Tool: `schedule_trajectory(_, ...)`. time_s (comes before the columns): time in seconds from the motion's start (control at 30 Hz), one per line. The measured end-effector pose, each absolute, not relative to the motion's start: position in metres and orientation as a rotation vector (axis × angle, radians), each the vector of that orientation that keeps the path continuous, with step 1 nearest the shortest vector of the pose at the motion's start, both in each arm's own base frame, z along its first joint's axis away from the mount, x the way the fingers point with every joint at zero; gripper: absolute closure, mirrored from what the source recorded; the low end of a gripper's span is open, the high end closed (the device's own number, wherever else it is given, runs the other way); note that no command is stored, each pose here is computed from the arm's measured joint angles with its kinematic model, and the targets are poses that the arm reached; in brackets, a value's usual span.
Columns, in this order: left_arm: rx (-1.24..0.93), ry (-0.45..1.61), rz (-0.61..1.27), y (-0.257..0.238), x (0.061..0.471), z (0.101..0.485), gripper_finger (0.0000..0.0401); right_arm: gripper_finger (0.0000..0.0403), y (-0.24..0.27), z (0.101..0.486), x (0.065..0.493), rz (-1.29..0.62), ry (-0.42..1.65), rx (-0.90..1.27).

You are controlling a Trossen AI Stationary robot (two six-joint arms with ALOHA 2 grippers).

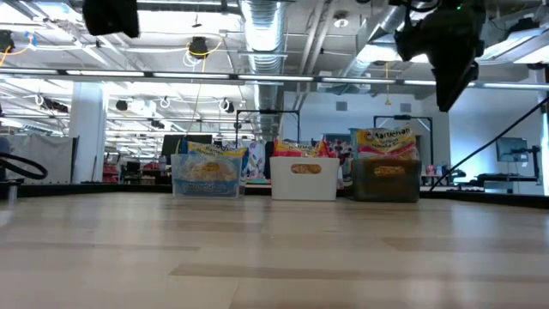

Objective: Sort Maruchan noodles
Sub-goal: Put the blue noodle pack into the transparent bin

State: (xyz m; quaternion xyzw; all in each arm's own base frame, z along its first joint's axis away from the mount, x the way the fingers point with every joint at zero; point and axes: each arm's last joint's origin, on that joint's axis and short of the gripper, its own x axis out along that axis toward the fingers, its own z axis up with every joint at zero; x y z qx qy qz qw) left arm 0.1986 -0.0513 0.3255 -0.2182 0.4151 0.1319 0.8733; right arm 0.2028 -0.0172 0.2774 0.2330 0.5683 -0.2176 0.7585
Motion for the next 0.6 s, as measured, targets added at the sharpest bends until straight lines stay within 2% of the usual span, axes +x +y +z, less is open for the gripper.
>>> schedule_trajectory(0.37, -0.545, 0.998, 0.093, -0.077, 0.190, 0.320, 0.0399, 0.0266, 0.017, 0.280, 0.215, -0.387, 1.141, 0.574)
schedule_trajectory(0.47, -0.578, 1.042, 0.024, -0.080, 0.188, 0.320, 0.0384, 0.0266, 0.027, 0.281, 0.217, -0.355, 1.118, 0.582)
schedule_trajectory(0.6, -0.582, 1.063, -0.021, -0.084, 0.187, 0.320, 0.0345, 0.0266, 0.040, 0.283, 0.219, -0.314, 1.090, 0.598)
